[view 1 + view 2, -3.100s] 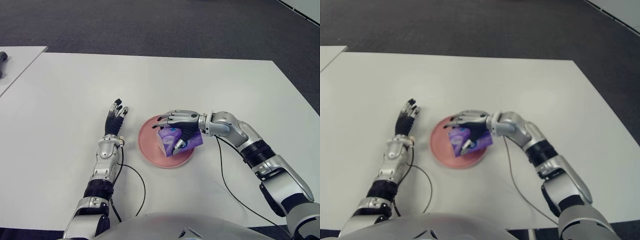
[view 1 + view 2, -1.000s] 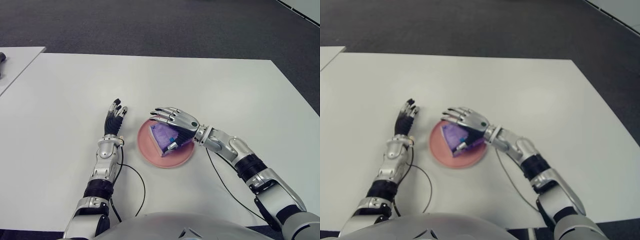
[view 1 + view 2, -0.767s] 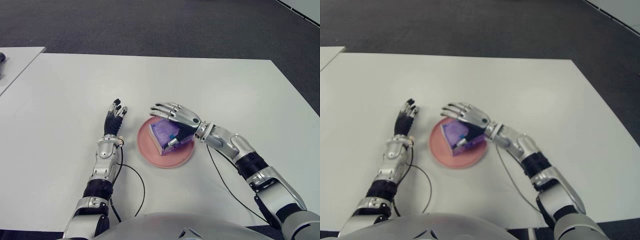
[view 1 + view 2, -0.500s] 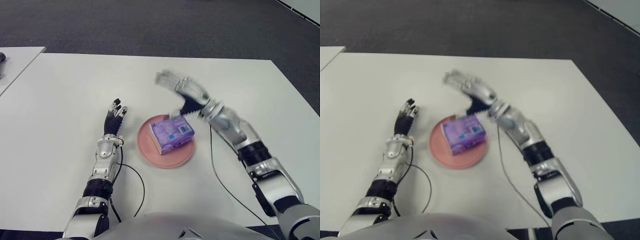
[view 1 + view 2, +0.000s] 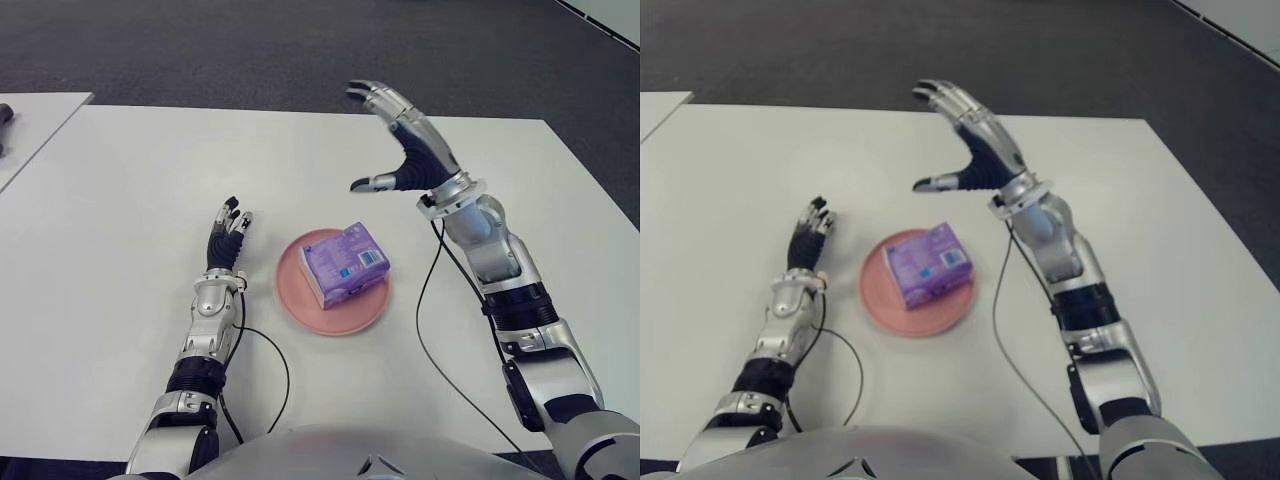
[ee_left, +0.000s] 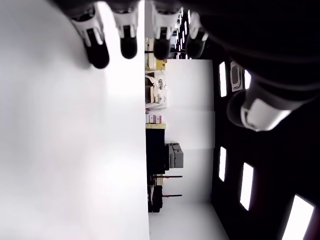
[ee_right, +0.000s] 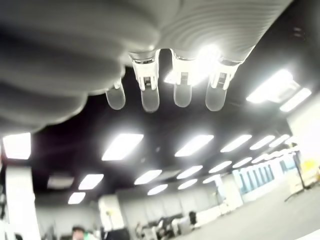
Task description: Put the tissue paper into the plate.
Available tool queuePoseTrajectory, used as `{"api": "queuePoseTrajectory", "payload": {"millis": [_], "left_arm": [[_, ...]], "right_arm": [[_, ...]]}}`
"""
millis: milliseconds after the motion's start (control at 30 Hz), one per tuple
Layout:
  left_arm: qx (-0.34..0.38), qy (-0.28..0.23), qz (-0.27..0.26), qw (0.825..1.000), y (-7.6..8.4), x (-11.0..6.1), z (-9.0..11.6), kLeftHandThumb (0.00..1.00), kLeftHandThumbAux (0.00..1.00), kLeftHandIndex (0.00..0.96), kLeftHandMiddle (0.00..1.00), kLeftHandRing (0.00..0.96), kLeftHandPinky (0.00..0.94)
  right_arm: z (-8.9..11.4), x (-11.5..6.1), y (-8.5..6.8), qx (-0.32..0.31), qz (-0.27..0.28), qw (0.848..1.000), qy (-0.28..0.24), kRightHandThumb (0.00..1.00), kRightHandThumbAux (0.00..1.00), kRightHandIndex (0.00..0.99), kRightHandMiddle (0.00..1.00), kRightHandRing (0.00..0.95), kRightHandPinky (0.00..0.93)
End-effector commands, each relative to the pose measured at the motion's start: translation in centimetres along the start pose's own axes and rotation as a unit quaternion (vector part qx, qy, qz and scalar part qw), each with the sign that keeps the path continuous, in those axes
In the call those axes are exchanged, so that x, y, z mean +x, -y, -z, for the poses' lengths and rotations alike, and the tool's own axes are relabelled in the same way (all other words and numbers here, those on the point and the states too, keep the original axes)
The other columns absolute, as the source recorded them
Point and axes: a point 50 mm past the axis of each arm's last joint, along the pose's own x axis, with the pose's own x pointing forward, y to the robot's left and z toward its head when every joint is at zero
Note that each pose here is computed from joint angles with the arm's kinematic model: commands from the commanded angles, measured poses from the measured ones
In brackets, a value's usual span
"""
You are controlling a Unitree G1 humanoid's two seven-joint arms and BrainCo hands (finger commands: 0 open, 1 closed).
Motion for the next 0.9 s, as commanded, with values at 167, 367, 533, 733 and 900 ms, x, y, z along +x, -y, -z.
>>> {"api": "queuePoseTrajectory", "payload": {"millis": [167, 367, 533, 733, 900], "left_arm": [[0.000, -0.022, -0.004, 1.000, 0.0, -0.4, 0.9, 0.000, 0.475, 0.000, 0.000, 0.000, 0.000], [0.002, -0.023, -0.001, 1.000, 0.0, -0.6, 0.9, 0.000, 0.468, 0.000, 0.000, 0.000, 0.000], [0.000, -0.022, 0.002, 1.000, 0.0, -0.6, 0.9, 0.000, 0.466, 0.000, 0.000, 0.000, 0.000], [-0.003, -0.022, 0.004, 1.000, -0.1, -0.6, 0.9, 0.000, 0.473, 0.000, 0.000, 0.000, 0.000], [-0.005, -0.025, 0.002, 1.000, -0.1, -0.6, 0.9, 0.000, 0.485, 0.000, 0.000, 0.000, 0.000]], "right_arm": [[1.4, -3.0, -0.5, 0.121, 0.086, 0.986, -0.078, 0.174, 0.375, 0.000, 0.000, 0.000, 0.000], [2.3, -5.6, -1.5, 0.218, 0.152, 0.952, -0.150, 0.166, 0.378, 0.000, 0.000, 0.000, 0.000], [2.2, -4.5, -1.5, 0.204, 0.176, 0.950, -0.155, 0.160, 0.357, 0.000, 0.000, 0.000, 0.000], [1.7, -5.8, -3.2, 0.203, 0.192, 0.942, -0.184, 0.134, 0.365, 0.000, 0.000, 0.000, 0.000], [1.2, -8.0, -4.7, 0.203, 0.197, 0.932, -0.227, 0.095, 0.393, 0.000, 0.000, 0.000, 0.000]]}}
